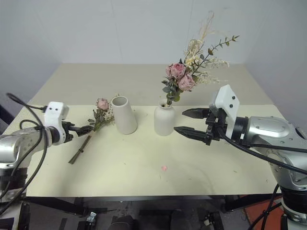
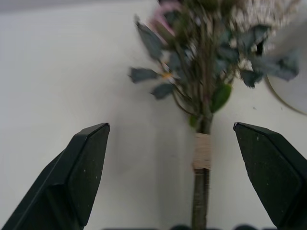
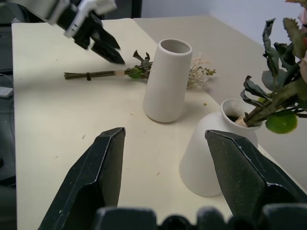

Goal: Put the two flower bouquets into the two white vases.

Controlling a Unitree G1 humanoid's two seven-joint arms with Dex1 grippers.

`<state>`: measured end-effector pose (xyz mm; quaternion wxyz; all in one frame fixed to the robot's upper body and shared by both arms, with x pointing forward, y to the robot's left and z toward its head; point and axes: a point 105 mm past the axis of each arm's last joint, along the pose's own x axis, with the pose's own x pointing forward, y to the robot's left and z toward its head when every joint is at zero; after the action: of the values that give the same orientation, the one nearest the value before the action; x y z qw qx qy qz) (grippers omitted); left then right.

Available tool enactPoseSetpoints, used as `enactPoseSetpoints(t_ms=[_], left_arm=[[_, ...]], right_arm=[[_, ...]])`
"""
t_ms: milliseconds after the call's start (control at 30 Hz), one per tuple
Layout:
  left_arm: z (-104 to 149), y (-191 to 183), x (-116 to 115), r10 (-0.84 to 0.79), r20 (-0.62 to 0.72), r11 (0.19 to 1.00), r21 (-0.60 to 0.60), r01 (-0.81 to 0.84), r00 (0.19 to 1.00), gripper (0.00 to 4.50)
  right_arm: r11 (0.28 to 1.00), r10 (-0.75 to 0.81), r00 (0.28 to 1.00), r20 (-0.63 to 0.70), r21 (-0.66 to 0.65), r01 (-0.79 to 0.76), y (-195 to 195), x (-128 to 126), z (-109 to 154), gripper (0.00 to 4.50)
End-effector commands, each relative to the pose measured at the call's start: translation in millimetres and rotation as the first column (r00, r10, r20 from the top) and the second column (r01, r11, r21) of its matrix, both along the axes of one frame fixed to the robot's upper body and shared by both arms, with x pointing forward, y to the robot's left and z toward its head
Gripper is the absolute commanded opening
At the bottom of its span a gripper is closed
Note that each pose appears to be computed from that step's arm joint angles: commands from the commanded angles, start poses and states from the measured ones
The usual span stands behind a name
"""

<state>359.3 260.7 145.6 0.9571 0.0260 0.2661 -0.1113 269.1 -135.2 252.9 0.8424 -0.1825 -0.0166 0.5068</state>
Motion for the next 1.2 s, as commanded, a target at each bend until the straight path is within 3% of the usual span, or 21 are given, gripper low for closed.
enactPoseSetpoints(t_ms=[33,133,233,633,733,800,867,933,1000,1133,1200], left_arm=[[8,-9,7,-0.092,-0.009,0.996,0.01,0.092,0.996,4.5],[-3,-12,13,-0.118,-0.061,0.991,0.048,0.121,0.991,4.5],[-8,-13,18,-0.124,-0.08,0.991,0.048,0.128,0.989,3.97],[-7,-19,35,-0.158,-0.068,0.984,0.073,0.163,0.985,0.2],[-4,-18,38,-0.152,-0.034,0.984,0.088,0.154,0.988,0.11],[19,-15,51,-0.109,0.149,0.99,0.106,0.094,0.983,0.11],[59,-14,62,-0.061,0.368,0.998,0.039,0.05,0.928,0.11],[103,-12,69,0.024,0.59,0.999,-0.044,0.003,0.807,0.11],[141,-11,70,0.138,0.724,0.976,-0.214,0.029,0.676,0.11],[198,-16,59,0.326,0.81,0.837,-0.488,0.249,0.488,0.11],[222,-28,54,0.363,0.813,0.696,-0.561,0.448,0.454,0.11]], right_arm=[[0.999,-0.042,0.998,0.053,0.019,0.041,-2,-4,14,3.22],[0.996,-0.091,0.995,0.045,0.028,0.09,-5,-2,11,3.22],[0.993,-0.11,0.993,0.047,0.049,0.108,-4,-4,11,3.26],[0.988,-0.144,0.989,0.038,0.059,0.142,-6,-4,8,3.26],[0.987,-0.151,0.988,0.037,0.056,0.149,-7,-4,7,3.26],[0.986,-0.161,0.986,0.039,0.053,0.159,-7,-4,5,3.26],[0.984,-0.17,0.984,0.043,0.057,0.168,-8,-4,5,3.26],[0.982,-0.177,0.983,0.048,0.069,0.174,-8,-4,5,3.26],[0.981,-0.182,0.982,0.055,0.074,0.178,-7,-4,4,3.26],[0.978,-0.195,0.979,0.062,0.093,0.189,-5,-3,3,3.26],[0.975,-0.206,0.976,0.068,0.105,0.198,-4,-2,2,3.26]])
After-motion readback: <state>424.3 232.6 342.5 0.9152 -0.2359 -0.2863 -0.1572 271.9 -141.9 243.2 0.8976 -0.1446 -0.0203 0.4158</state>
